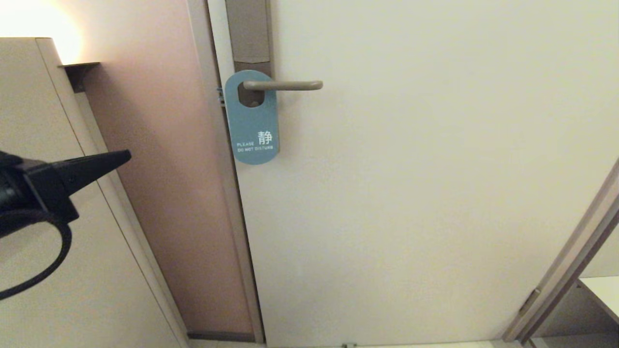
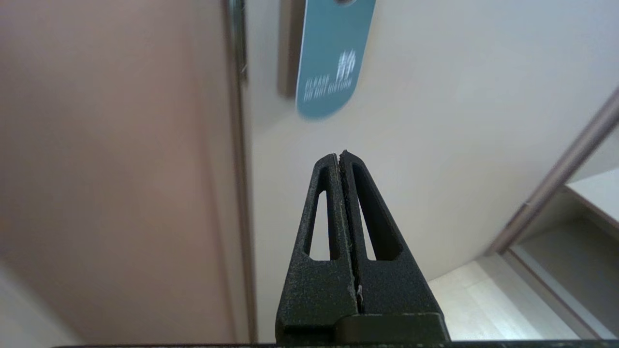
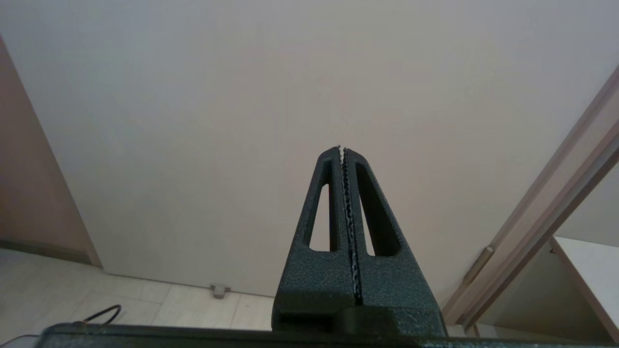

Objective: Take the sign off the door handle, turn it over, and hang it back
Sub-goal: Take down the sign

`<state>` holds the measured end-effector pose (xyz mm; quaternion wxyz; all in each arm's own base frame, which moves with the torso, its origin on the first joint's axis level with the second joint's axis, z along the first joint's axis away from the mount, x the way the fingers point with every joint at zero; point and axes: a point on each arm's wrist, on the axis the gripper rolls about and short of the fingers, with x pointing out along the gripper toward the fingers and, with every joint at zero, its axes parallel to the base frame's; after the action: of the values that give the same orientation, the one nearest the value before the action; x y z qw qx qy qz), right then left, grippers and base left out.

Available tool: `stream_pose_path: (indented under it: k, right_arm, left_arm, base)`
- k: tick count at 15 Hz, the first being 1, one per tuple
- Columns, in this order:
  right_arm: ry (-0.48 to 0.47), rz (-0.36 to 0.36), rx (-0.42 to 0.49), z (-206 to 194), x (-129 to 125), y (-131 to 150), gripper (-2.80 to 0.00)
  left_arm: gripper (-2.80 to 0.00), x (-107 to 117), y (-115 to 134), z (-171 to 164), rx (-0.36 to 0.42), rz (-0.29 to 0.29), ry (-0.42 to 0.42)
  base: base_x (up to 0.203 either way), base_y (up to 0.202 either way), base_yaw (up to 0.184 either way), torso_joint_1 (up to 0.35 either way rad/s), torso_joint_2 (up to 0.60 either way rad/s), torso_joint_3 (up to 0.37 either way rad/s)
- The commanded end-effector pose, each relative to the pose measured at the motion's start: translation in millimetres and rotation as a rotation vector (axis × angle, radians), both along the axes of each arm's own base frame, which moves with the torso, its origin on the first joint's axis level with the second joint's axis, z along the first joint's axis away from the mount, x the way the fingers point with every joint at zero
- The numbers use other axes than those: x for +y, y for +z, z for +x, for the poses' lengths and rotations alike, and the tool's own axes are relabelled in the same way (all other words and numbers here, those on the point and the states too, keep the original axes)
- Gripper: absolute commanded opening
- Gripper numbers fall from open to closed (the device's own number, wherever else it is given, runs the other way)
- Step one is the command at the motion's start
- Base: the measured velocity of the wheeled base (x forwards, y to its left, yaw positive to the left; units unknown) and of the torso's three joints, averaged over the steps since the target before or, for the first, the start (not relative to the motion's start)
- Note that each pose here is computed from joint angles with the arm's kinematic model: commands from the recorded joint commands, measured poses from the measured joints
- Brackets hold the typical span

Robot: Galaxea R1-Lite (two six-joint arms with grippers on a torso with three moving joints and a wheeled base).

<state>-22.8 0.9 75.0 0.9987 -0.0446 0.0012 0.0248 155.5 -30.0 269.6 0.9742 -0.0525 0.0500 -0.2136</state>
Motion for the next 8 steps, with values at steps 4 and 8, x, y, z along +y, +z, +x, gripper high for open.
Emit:
stream_pose_path:
  k: [4, 8]
  right_arm:
    - [0.0, -0.001, 0.001, 0, 0, 0, -2.8]
    - [0.001, -0.001, 0.001, 0, 0, 0, -2.8]
  left_arm:
    - [-2.8, 1, 7, 69, 0.047, -0.016, -0.144]
    - [-2.8, -3, 1, 93, 0.076, -0.029, -0.254]
  base:
    - [0.0, 0.0, 0.0, 0.0, 0.0, 0.0]
    - [0.0, 0.0, 0.0, 0.0, 0.0, 0.0]
